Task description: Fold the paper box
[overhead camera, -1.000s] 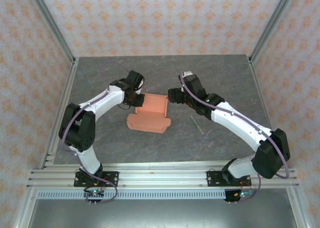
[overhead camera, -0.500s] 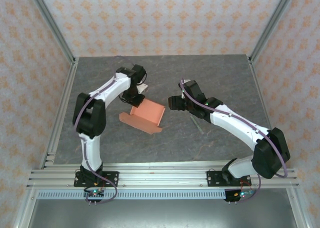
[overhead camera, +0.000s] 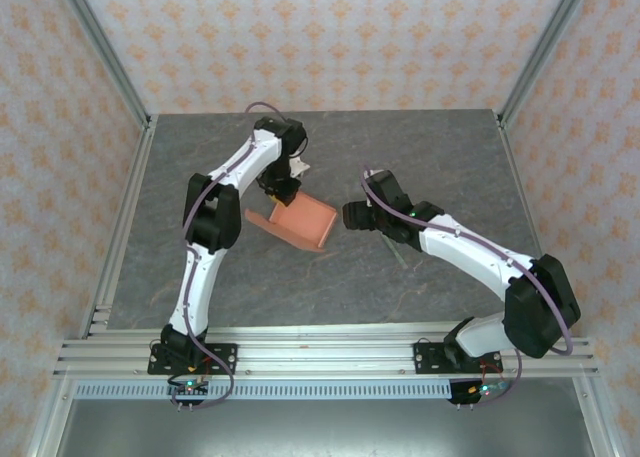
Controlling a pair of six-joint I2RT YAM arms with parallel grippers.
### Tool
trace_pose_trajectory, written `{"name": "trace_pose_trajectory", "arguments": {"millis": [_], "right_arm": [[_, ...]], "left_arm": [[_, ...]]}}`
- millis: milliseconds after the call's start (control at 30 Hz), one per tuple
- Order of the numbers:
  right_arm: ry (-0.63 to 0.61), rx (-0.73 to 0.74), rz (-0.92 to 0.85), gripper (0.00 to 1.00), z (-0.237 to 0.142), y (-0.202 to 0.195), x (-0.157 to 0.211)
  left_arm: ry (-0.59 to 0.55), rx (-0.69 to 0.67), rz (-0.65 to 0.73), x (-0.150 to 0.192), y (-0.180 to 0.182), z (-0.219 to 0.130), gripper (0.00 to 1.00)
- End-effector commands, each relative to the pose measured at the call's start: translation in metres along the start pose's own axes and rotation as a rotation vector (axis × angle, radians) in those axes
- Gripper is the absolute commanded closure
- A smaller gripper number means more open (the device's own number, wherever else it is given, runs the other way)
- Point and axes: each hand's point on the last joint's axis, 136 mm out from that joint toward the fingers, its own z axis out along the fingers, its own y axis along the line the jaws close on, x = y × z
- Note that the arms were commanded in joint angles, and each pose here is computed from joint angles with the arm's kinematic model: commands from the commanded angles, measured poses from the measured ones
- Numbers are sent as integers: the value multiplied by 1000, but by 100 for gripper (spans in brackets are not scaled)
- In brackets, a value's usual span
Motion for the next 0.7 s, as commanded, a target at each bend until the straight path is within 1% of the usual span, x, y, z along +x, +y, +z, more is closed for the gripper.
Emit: {"name": "trace_pose_trajectory", "arguments": {"millis": [0, 100, 233, 333, 367, 433, 467, 533, 567, 633, 667], "right_arm": [[-3, 36, 12, 24, 5, -7, 0], [-7, 41, 8, 24, 5, -8, -2], [-2, 36, 5, 24, 9, -6, -4], [16, 1, 28, 24, 17, -2, -4], [26, -13, 50, 24, 20, -3, -4], [33, -36, 90, 23, 25, -6, -6], [35, -38, 100, 23, 28, -8, -8], [47, -18, 99, 23, 35, -12, -11], [60, 6, 93, 24, 41, -15, -11], [102, 53, 74, 25, 53, -22, -10], [118, 88, 58, 26, 59, -26, -10]], "left_arm": [[26, 57, 38, 0, -18, -6, 72], [1, 58, 56, -8, -21, -11, 61], [-84, 71, 63, -22, -25, -32, 55], [-214, 61, 57, -38, -26, -68, 51], [-276, 46, 39, -46, -22, -84, 50], [-406, 22, -24, -57, -10, -118, 49], [-474, 14, -78, -61, -1, -137, 48], [-590, 9, -189, -58, 20, -169, 49], [-647, 2, -250, -53, 31, -182, 49], [-731, -33, -365, -33, 52, -198, 50], [-764, -64, -429, -17, 63, -203, 50]]}}
